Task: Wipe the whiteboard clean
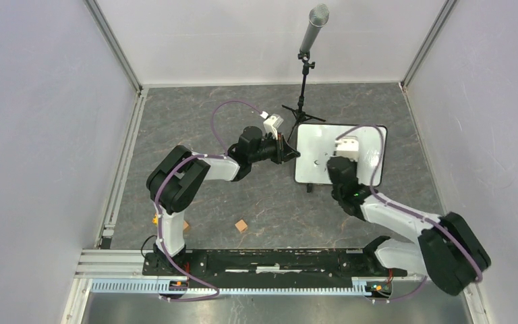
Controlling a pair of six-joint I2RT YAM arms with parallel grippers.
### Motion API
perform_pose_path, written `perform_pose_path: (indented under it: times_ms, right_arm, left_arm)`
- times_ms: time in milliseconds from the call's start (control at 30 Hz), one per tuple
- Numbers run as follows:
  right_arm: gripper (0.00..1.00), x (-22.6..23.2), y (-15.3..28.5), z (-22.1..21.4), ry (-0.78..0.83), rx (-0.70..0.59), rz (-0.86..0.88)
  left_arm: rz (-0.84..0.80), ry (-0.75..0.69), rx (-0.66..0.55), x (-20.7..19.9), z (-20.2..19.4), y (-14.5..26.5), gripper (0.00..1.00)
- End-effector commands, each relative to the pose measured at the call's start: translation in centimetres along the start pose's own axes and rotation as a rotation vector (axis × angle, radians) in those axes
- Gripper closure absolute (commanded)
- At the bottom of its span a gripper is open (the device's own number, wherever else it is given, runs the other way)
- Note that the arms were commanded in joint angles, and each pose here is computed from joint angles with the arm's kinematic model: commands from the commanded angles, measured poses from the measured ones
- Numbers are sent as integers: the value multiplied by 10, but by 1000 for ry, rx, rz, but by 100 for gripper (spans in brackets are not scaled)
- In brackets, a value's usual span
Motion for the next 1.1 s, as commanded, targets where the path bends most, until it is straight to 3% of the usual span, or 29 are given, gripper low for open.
perform_pose_path:
  times_ms: [0,167,267,400,767,933,1067]
  right_arm:
    - [82,75,15,2,44,33,182]
    - [82,144,30,5,61,45,336]
    - [82,157,29,6,58,58,365]
    - [81,134,23,8,62,42,301]
    - [81,-7,-2,-18,1,55,9]
    - [82,12,4,-22,39,53,87]
    - [82,65,18,-24,115,23,214]
  left_arm:
    - [15,-66,20,-1,2,0,98]
    - [11,-66,21,-1,1,-1,98]
    - [13,-68,20,-1,2,0,98]
    - [15,-69,21,-1,2,0,98]
    - [10,-67,21,-1,2,-1,98]
    - [9,-63,23,-1,1,-1,98]
    - [8,-62,26,-2,0,-2,98]
Point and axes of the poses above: each gripper's point midway between its finger pads, its own y axis back along the fingers, its own x axis along the line the jaws close on, z = x × y, the point moved 2 cm from there along y, back along the fingers, and after that the axes turned 10 degrees about -y, right-handed, at the moved point
